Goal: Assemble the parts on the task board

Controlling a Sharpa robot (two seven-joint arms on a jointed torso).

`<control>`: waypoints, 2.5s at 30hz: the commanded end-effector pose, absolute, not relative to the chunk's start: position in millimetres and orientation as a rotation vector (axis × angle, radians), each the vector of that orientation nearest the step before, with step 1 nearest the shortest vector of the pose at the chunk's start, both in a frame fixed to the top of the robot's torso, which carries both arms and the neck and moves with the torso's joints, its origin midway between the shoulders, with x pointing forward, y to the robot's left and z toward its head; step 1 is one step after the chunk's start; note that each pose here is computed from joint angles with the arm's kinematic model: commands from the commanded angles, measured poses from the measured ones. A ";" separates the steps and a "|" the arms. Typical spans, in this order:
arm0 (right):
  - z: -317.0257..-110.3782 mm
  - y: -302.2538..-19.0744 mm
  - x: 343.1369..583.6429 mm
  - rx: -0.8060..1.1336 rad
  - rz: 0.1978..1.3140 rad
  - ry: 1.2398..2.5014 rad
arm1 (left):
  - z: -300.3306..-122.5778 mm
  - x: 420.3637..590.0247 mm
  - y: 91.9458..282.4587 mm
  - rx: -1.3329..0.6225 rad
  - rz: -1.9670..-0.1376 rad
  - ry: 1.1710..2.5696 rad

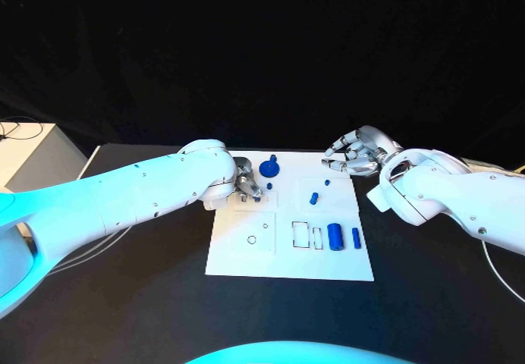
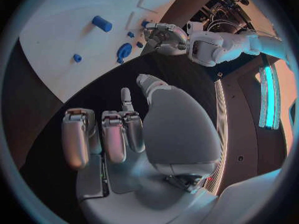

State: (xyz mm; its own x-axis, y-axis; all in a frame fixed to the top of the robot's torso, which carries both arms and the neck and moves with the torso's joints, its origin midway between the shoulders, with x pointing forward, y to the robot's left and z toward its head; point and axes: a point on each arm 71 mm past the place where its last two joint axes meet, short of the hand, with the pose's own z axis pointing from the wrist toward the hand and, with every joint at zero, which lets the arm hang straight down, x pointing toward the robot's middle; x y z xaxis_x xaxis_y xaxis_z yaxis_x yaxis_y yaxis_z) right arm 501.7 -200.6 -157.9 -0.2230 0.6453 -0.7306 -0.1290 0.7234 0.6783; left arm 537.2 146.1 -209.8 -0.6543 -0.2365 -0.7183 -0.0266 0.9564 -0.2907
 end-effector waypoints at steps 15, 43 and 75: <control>-158.0 -199.4 501.2 0.400 0.756 1.659 | -211.8 535.6 145.6 -0.151 -0.320 2.293; -157.8 -199.8 500.6 0.399 0.755 1.658 | -213.9 535.3 144.2 -0.135 -0.301 2.327; -157.5 -199.0 500.2 0.396 0.757 1.656 | -219.1 541.8 130.7 -0.162 -0.282 2.340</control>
State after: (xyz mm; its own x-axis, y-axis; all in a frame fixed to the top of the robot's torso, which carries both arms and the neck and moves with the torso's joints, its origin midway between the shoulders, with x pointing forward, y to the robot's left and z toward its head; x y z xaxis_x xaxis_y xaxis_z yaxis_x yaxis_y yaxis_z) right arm 500.8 -200.5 -157.6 -0.2232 0.6427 -0.7329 -0.1320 0.7250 0.6760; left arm 545.3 135.1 -212.2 -0.6867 -0.1992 -0.6991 -0.0359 0.9698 -0.2411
